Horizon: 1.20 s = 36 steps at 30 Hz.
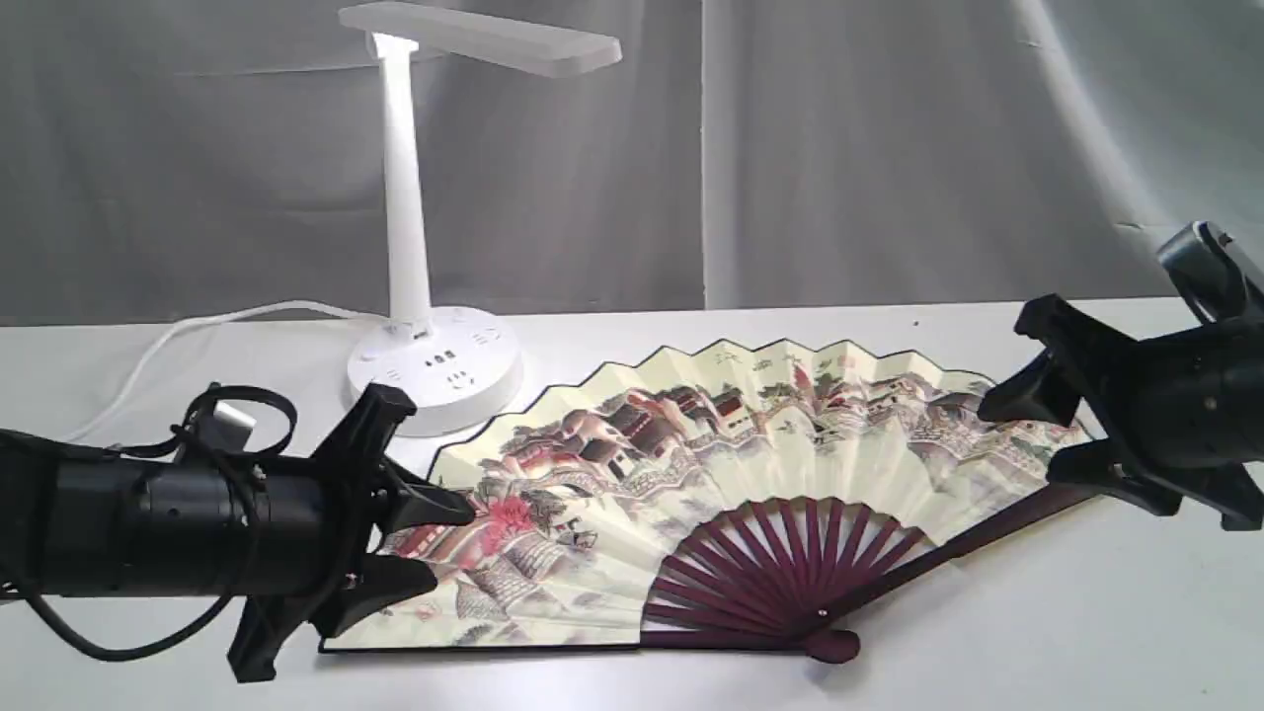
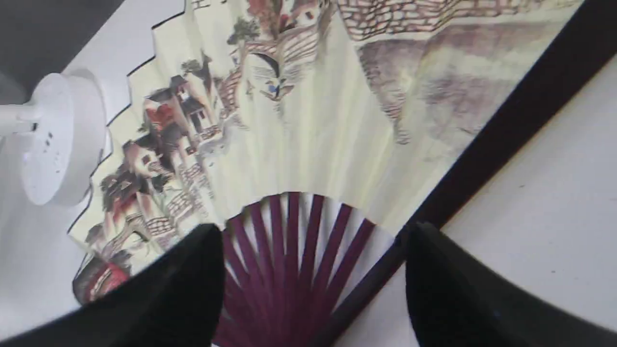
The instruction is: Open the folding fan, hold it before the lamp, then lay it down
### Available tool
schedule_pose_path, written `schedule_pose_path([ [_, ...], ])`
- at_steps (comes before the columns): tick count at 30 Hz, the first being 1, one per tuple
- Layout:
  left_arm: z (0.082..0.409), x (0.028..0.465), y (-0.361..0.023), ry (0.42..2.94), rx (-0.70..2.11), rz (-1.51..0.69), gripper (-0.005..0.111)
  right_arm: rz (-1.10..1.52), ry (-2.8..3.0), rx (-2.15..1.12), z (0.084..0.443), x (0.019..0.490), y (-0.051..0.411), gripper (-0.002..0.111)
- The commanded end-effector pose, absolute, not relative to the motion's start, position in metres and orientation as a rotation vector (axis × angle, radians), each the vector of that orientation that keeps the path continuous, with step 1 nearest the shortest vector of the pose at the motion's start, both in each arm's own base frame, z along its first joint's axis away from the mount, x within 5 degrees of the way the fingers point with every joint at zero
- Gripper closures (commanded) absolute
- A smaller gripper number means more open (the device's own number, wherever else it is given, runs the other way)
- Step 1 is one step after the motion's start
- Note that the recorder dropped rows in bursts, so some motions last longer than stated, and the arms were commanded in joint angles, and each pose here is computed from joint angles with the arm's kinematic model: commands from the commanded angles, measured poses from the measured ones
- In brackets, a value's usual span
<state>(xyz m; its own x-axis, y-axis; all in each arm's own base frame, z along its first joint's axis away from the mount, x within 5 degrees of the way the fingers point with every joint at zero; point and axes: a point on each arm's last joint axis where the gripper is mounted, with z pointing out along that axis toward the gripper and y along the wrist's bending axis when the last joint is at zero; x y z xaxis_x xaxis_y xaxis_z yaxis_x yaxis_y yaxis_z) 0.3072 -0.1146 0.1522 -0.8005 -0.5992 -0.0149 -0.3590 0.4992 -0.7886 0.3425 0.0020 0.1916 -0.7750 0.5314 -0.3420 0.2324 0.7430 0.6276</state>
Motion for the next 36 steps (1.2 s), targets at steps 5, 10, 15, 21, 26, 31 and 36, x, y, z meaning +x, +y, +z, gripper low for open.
schedule_pose_path([
  [5,0.15,0.309,-0.112,2.476,-0.655,-1.072,0.06,0.63,2.498,0.442,0.19,0.339,-0.003,0.053],
  [10,0.149,0.307,-0.113,2.517,-0.498,-1.028,0.061,0.621,2.595,0.306,0.186,0.331,0.0,0.053],
  [15,0.158,0.312,-0.115,2.592,-0.162,-0.931,0.068,0.624,2.684,0.158,0.183,0.323,0.003,0.054],
  [21,0.18,0.32,-0.111,2.73,0.099,-0.726,0.079,0.613,2.746,0.022,0.181,0.318,0.012,0.07],
  [26,0.202,0.321,-0.098,2.79,0.157,-0.498,0.104,0.598,2.765,-0.046,0.182,0.316,0.017,0.086],
  [31,0.211,0.322,-0.068,2.807,0.038,-0.428,0.107,0.521,2.821,-0.027,0.179,0.313,0.012,0.106],
  [36,0.209,0.319,-0.021,2.899,-0.156,-0.405,0.107,0.363,2.903,0.001,0.174,0.309,0.002,0.108],
])
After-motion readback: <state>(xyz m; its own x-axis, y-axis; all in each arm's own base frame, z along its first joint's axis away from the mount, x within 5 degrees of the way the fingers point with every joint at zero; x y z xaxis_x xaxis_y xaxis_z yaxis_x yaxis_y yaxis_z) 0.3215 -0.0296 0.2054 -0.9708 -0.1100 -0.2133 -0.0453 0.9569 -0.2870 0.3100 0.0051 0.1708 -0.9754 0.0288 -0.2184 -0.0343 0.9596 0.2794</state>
